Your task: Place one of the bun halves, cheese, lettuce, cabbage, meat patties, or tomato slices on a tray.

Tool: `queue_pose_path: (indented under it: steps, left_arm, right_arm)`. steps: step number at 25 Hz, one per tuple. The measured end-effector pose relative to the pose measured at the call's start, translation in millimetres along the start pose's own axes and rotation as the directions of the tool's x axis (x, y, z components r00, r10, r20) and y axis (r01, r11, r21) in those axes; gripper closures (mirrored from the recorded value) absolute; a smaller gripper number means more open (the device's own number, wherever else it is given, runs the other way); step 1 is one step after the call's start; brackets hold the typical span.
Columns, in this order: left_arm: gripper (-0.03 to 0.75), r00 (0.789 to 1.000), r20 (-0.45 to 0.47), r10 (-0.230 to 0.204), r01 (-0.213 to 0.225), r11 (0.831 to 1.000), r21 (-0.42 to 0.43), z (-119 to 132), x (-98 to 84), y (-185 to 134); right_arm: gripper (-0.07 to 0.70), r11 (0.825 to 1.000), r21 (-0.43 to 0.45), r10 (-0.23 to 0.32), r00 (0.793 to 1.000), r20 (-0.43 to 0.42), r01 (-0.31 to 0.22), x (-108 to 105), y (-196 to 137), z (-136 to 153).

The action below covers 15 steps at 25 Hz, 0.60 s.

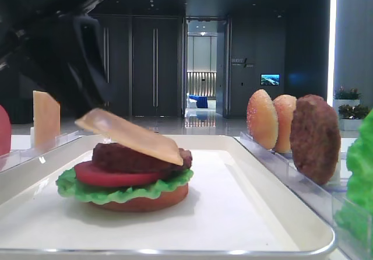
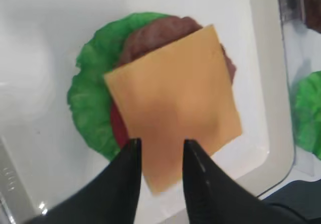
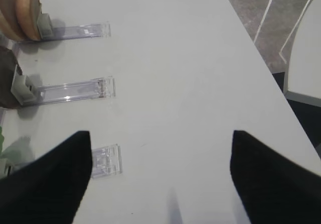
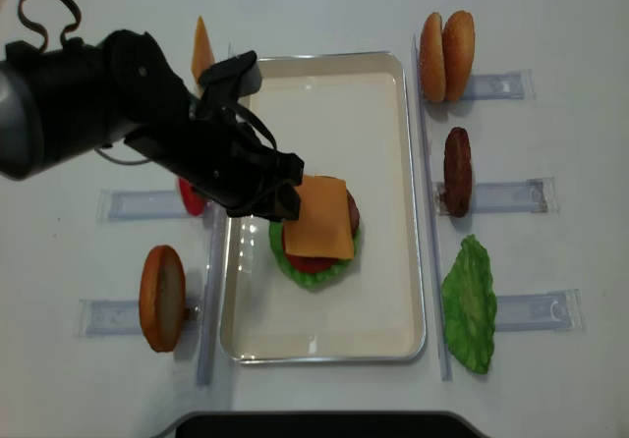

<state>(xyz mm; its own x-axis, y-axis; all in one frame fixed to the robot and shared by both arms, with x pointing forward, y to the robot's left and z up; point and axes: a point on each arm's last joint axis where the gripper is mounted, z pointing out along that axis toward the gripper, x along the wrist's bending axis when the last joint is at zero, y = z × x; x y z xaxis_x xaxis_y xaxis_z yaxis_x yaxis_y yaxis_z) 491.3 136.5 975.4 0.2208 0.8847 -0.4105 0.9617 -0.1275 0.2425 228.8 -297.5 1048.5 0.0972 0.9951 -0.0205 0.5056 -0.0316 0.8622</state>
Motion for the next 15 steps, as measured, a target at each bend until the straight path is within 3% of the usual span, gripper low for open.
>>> queue_pose_path:
  steps: [4, 7, 15]
  left_arm:
    - [0.464, 0.996, -0.074, -0.045, 0.047, 0.998, 0.033, -5.6, 15.1, -0.6]
    - [0.457, 0.993, -0.086, -0.079, 0.079, 0.997, -0.002, -20.5, 23.8, 3.3]
    - [0.322, 0.999, -0.030, -0.015, 0.011, 0.991, -0.137, -73.7, -4.6, 34.5]
  right_arm:
    - [0.093, 1.000, 0.000, 0.000, 1.000, 0.000, 0.000, 0.0, 0.0, 0.0]
    - [0.093, 1.000, 0.000, 0.000, 1.000, 0.000, 0.000, 0.0, 0.0, 0.0]
    - [0.093, 1.000, 0.000, 0.000, 1.000, 0.000, 0.000, 0.0, 0.0, 0.0]
